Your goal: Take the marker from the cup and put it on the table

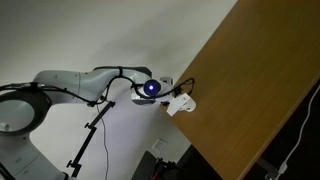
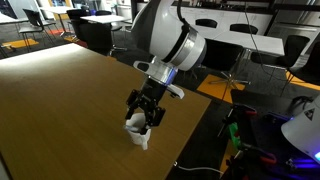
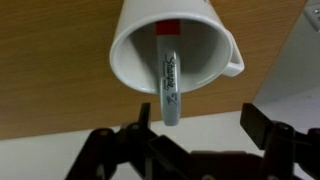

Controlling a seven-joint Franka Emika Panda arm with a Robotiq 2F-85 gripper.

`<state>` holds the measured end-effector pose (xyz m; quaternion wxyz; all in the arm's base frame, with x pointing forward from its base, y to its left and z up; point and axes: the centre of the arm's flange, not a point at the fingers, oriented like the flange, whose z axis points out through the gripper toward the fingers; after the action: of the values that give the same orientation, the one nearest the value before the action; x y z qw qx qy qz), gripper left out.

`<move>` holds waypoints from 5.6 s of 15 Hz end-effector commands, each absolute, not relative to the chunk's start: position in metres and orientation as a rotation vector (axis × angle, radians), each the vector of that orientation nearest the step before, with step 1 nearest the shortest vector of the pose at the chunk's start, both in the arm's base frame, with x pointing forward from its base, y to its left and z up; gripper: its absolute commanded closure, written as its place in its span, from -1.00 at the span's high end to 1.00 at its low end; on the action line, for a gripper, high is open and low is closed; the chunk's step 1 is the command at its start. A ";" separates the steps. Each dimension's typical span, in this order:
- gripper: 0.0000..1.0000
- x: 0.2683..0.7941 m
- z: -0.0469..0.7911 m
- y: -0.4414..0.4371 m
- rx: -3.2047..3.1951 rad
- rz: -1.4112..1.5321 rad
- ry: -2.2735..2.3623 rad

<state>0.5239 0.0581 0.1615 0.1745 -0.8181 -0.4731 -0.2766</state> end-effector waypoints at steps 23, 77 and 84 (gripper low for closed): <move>-0.74 0.549 0.145 0.071 -2.321 -0.835 -1.361; -0.88 0.565 0.314 -0.012 -2.634 -0.759 -1.558; -0.88 0.612 0.347 -0.034 -2.593 -0.689 -1.762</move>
<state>0.5825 -0.0337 0.3334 -0.0423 -0.8141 -0.5344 -0.2232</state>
